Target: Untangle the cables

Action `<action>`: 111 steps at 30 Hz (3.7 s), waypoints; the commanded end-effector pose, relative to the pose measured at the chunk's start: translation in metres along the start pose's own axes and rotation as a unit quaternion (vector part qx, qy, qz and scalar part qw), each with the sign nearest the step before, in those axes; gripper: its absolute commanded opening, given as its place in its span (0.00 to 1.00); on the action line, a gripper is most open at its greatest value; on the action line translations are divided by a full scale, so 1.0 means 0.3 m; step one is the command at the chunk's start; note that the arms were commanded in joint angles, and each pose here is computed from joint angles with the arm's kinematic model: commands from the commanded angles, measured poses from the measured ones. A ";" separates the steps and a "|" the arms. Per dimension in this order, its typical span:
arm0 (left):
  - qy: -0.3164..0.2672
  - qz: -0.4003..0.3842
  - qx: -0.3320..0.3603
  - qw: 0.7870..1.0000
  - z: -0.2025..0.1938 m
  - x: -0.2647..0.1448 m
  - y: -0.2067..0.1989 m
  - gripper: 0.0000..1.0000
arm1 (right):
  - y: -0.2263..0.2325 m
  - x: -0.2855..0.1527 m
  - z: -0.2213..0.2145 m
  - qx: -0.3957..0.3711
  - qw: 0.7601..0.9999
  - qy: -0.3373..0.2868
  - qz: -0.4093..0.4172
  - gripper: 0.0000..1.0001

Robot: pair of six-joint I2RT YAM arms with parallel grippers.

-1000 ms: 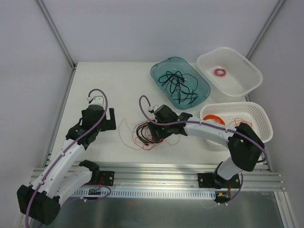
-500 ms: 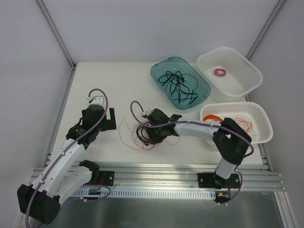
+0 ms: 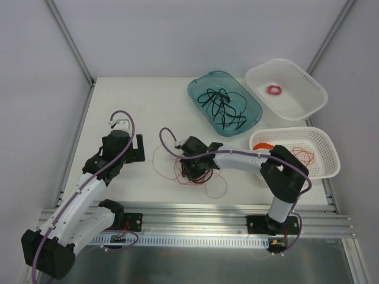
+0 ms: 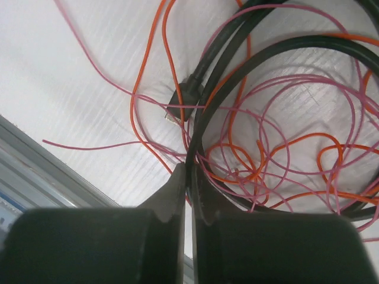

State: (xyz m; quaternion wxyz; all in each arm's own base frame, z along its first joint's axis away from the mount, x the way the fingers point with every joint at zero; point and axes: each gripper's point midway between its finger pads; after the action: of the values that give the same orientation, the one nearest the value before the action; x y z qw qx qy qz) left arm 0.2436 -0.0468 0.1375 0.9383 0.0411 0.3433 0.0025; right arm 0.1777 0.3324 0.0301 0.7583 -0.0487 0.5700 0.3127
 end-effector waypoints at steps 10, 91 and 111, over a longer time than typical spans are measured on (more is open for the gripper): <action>-0.010 -0.002 0.007 1.000 0.015 0.003 0.002 0.99 | 0.177 -0.450 0.262 -0.033 0.989 -0.135 0.048 0.01; 0.035 -0.097 -0.220 0.970 -0.030 0.195 -0.275 0.00 | -0.199 -0.441 0.188 0.183 0.967 -0.175 0.016 0.01; 0.037 -0.146 -0.188 0.970 -0.004 0.008 -0.266 0.90 | -0.085 -0.482 0.165 0.062 0.980 -0.183 -0.058 0.80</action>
State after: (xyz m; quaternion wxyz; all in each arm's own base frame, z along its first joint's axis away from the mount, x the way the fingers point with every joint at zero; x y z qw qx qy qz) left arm 0.2574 -0.1313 0.1208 0.9129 -0.1817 0.3583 -0.0724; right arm 0.2090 0.2739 0.1371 0.8475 0.0237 0.4785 0.2286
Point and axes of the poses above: each gripper's point midway between its finger pads, its own x axis out along the fingers, its own y axis along the line the jaws close on, z = x × y, and after that the axes turned 8 degrees about x, right-handed
